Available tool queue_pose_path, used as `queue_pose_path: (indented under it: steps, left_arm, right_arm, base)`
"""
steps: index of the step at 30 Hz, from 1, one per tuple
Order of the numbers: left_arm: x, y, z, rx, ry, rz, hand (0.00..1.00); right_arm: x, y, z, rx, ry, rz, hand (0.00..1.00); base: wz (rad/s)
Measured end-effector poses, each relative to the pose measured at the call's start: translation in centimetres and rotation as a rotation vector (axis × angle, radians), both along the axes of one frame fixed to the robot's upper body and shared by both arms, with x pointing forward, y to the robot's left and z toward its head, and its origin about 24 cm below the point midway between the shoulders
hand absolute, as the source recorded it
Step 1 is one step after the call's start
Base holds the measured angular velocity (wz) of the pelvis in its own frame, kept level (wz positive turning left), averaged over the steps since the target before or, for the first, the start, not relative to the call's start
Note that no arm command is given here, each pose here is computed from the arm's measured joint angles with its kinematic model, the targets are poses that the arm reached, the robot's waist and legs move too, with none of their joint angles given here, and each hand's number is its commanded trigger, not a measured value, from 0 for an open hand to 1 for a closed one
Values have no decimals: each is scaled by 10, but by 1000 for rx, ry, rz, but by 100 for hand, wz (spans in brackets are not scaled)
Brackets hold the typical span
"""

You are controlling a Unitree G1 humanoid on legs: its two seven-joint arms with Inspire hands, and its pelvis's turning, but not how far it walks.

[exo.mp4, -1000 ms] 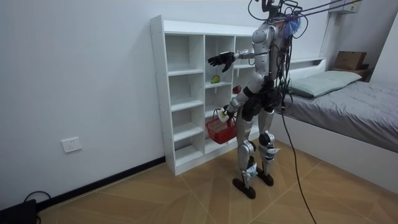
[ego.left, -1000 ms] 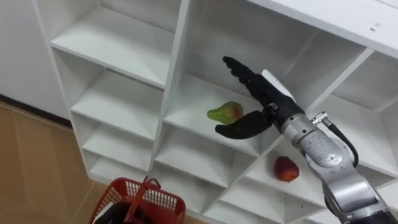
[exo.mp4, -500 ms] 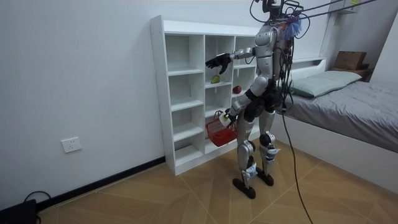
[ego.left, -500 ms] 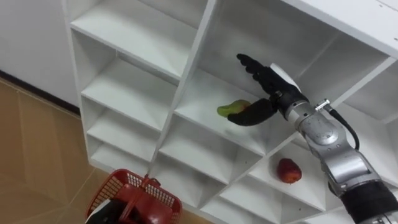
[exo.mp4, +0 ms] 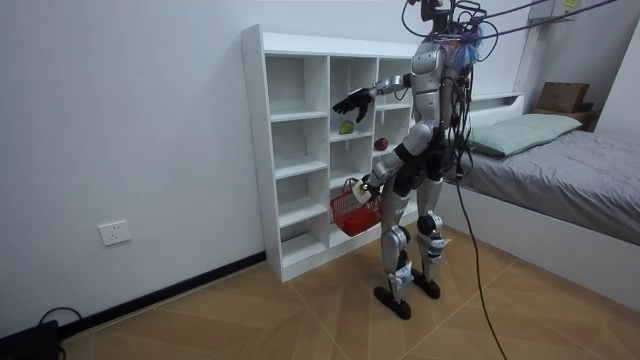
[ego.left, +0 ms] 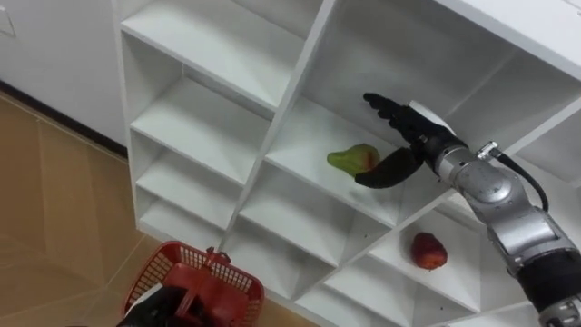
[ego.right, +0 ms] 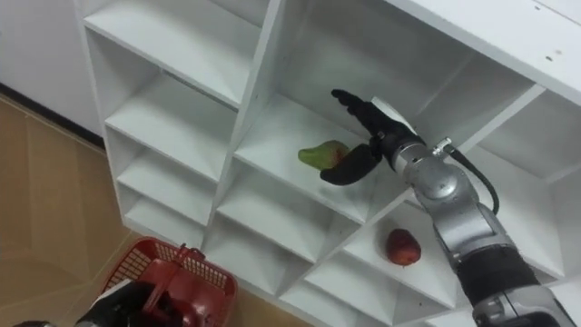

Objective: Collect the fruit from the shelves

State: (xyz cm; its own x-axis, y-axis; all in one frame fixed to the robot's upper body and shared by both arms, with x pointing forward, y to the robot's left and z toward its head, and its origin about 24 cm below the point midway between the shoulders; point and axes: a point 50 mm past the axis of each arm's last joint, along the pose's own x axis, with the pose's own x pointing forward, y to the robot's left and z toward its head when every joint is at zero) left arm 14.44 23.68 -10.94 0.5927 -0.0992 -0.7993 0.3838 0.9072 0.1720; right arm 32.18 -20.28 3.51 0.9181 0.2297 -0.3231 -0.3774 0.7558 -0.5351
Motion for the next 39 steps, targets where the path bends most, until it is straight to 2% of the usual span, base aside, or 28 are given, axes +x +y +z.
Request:
queue_pose_path:
  steps: [6, 11, 25, 32, 39]
  left_arm:
    - [-1, -4, -1, -19, 15, -26, 100]
    - [0, -8, -2, -25, 17, -43, 100]
    - [7, -8, 1, -7, -10, -33, 100]
    - [10, -24, -2, -34, -10, -68, 100]
    - [17, -29, -1, -35, -23, -98, 100]
  right_arm:
    - [0, -2, -2, -45, 6, 3, 0]
    - [0, -3, -11, -146, 17, 7, 0]
    - [6, -9, -6, -218, -63, -55, 0]
    - [13, -15, -3, -283, -90, -84, 0]
    - [18, -14, 5, -307, -138, -91, 0]
  base:
    - [0]
    - [0]
    - [3]
    - [2]
    - [-2]
